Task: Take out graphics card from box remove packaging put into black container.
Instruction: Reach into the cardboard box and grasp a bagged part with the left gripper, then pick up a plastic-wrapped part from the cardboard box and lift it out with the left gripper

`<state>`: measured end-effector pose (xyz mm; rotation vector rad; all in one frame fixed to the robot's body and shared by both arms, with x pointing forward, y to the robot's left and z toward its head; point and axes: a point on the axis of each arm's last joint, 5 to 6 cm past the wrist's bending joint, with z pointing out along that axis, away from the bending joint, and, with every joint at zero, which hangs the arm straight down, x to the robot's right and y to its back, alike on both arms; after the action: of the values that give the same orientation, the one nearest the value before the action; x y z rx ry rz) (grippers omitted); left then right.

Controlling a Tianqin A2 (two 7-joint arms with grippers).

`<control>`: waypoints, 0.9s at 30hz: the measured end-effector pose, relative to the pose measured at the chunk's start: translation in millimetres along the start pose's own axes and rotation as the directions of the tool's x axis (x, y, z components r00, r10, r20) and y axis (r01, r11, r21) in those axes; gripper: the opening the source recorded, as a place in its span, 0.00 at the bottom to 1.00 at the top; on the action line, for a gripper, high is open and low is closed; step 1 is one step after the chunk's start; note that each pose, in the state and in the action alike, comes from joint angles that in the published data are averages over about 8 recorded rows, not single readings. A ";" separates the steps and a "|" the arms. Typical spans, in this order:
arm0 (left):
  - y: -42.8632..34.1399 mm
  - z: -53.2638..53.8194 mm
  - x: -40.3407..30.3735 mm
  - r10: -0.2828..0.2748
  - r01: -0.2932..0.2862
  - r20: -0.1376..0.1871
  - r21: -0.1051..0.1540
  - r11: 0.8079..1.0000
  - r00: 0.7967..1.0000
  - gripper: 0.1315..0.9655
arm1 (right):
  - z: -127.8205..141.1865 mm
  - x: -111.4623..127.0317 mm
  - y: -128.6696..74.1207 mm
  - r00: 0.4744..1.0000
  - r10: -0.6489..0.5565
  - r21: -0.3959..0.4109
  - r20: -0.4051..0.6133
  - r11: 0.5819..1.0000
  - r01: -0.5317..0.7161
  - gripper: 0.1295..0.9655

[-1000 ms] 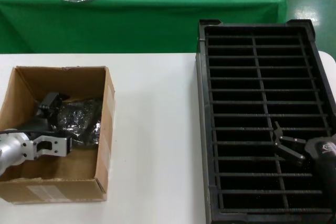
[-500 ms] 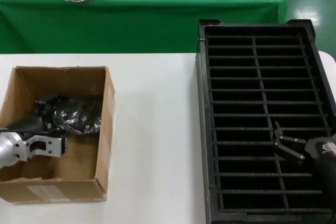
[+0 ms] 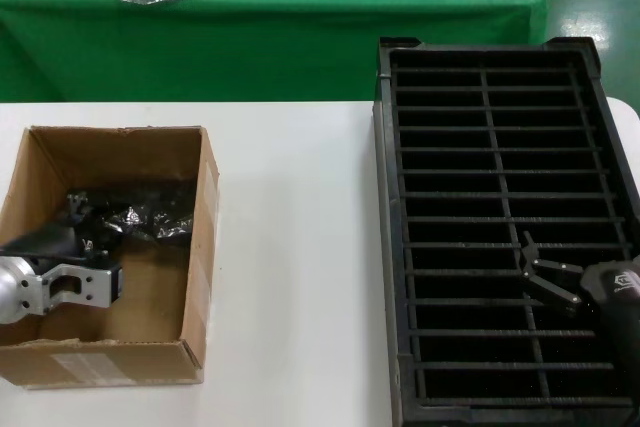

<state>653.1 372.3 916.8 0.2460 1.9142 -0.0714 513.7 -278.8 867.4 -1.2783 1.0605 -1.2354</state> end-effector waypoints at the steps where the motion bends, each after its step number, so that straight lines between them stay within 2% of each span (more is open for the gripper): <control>1: 0.0 -0.6 0.0 0.000 0.000 0.000 0.000 1.000 1.000 0.21 | 0.0 0.0 0.0 1.000 0.000 0.000 0.000 1.000 0.000 1.00; 10: -2.0 -7.1 -1.8 -0.005 0.005 0.022 0.008 1.000 1.000 0.07 | 0.0 0.0 0.0 1.000 0.000 0.000 0.000 1.000 0.000 1.00; 18: -2.8 -16.5 -6.3 -0.004 0.004 0.065 0.009 1.000 0.998 0.04 | 0.0 0.0 0.0 1.000 0.000 0.000 0.000 1.000 0.000 1.00; 23: -3.4 -29.9 -13.1 0.000 -0.001 0.109 0.008 1.000 0.994 0.01 | 0.0 0.0 0.0 1.000 0.000 0.000 0.000 1.000 0.000 1.00; 27: -5.0 -48.1 -23.0 0.008 -0.009 0.149 0.009 1.000 0.989 0.01 | 0.0 0.0 0.0 1.000 0.000 0.000 0.000 1.000 0.000 1.00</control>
<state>615.4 372.4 954.8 0.2485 1.7642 -0.0911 513.7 -278.8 867.4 -1.2783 1.0605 -1.2354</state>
